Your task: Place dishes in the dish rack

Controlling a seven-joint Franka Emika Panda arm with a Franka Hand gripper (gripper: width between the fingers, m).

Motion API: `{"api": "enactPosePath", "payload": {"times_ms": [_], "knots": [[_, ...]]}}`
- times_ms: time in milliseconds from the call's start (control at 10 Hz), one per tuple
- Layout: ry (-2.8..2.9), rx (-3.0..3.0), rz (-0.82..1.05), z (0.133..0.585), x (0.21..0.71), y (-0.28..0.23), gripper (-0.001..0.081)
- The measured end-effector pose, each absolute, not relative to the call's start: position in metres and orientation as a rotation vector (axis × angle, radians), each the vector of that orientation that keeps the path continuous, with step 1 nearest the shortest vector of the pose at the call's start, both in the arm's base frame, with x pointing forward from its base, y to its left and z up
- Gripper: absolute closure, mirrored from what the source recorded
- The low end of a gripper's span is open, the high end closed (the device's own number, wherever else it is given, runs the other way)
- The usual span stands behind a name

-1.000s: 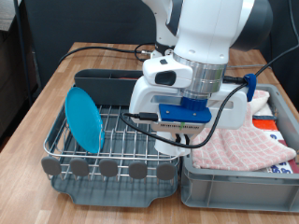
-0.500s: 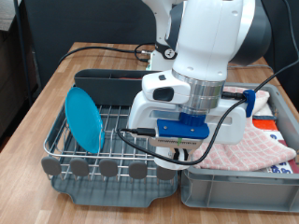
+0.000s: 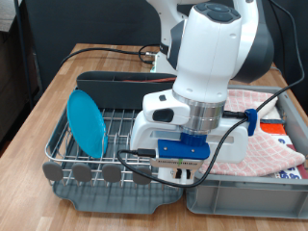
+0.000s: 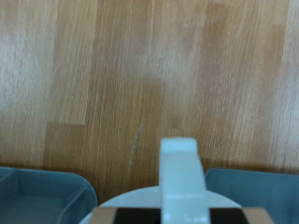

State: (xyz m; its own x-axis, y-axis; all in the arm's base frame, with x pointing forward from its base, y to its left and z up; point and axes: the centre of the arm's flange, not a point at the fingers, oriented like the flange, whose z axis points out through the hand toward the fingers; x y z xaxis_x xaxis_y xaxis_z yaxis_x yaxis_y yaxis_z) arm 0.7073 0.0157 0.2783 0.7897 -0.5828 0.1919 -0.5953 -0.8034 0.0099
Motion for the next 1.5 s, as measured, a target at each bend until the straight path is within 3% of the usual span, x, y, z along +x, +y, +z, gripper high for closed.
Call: {"api": "enactPosePath", "payload": {"times_ms": [600,700,800,900,1000,1200,1500], "knots": [[-0.943,2.902,0.220,0.267,0.717,0.006,0.0726],[-0.946,2.901,0.216,0.264,0.717,0.004,0.0567],[-0.948,2.899,0.213,0.262,0.718,0.003,0.0567],[-0.946,2.899,0.213,0.260,0.718,0.002,0.0393],[-0.923,2.909,0.212,0.260,0.719,0.002,0.0393],[-0.864,2.924,0.185,0.273,0.724,0.003,0.0078],[-0.837,2.929,0.123,0.305,0.733,0.008,0.0022]]}}
